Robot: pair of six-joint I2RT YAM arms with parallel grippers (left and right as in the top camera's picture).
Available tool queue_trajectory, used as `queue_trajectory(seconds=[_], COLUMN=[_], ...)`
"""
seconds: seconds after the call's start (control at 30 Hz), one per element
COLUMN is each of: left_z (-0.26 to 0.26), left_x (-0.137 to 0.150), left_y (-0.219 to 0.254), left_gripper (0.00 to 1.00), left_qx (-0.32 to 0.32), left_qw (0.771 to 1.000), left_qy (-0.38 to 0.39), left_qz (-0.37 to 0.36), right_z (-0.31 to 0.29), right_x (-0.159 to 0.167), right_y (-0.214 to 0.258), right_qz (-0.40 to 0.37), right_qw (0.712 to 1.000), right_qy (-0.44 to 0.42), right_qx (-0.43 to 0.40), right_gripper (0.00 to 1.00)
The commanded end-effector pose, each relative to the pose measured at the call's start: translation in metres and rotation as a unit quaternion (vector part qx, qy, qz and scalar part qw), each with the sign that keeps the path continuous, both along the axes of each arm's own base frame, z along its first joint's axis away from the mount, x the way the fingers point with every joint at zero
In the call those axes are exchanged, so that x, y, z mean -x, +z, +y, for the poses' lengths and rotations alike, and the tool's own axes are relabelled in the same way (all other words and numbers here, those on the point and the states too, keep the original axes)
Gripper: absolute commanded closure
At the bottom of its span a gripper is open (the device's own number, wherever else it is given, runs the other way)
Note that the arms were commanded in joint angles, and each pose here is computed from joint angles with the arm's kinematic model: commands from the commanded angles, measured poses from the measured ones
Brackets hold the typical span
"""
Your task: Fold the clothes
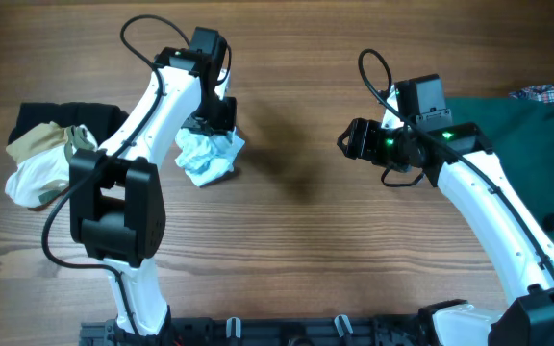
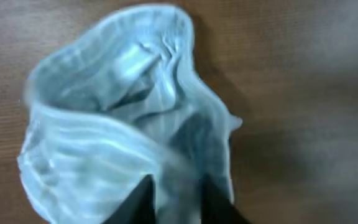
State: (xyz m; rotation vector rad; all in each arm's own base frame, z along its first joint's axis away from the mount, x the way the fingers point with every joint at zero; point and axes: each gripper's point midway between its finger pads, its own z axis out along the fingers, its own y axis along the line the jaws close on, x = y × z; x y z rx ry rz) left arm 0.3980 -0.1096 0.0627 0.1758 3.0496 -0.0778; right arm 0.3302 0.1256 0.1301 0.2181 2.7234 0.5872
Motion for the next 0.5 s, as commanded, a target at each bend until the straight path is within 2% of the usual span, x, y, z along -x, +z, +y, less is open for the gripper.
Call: queue_trajectory(seconds=[0.0, 0.13, 0.3, 0.4, 0.47], left_z=[-0.012, -0.044, -0.118, -0.17, -0.197], left_x=[0.005, 0.007, -0.003, 0.009, 0.018], left_y=[0.0, 0.034, 0.16, 0.228, 0.256], left_gripper=[0.96, 0.96, 0.96, 0.96, 0.96], left_qx=[0.027, 0.087, 0.183, 0.236, 0.263], left_qw=[0.999, 0.996, 0.975, 0.951, 0.936], left_qy=[-0.024, -0.029, -0.053, -0.085, -0.102], left_qz=[0.012, 0.006, -0.116, -0.183, -0.211], right_z=[-0.003, -0.004, -0.04, -0.078, -0.096], right_x=[-0.007, -0.008, -0.015, -0.021, -0.023], right_y=[0.002, 0.002, -0.003, -0.003, -0.002], right_qz=[-0.007, -0.008, -0.002, 0.008, 0.01], right_qw=[1.0, 1.0, 0.995, 0.989, 0.987], right_qy=[-0.004, -0.005, -0.081, -0.14, -0.157], right_qx=[0.01, 0.013, 0.054, 0.043, 0.026], right_gripper=[0.22, 0.22, 0.23, 0.23, 0.23])
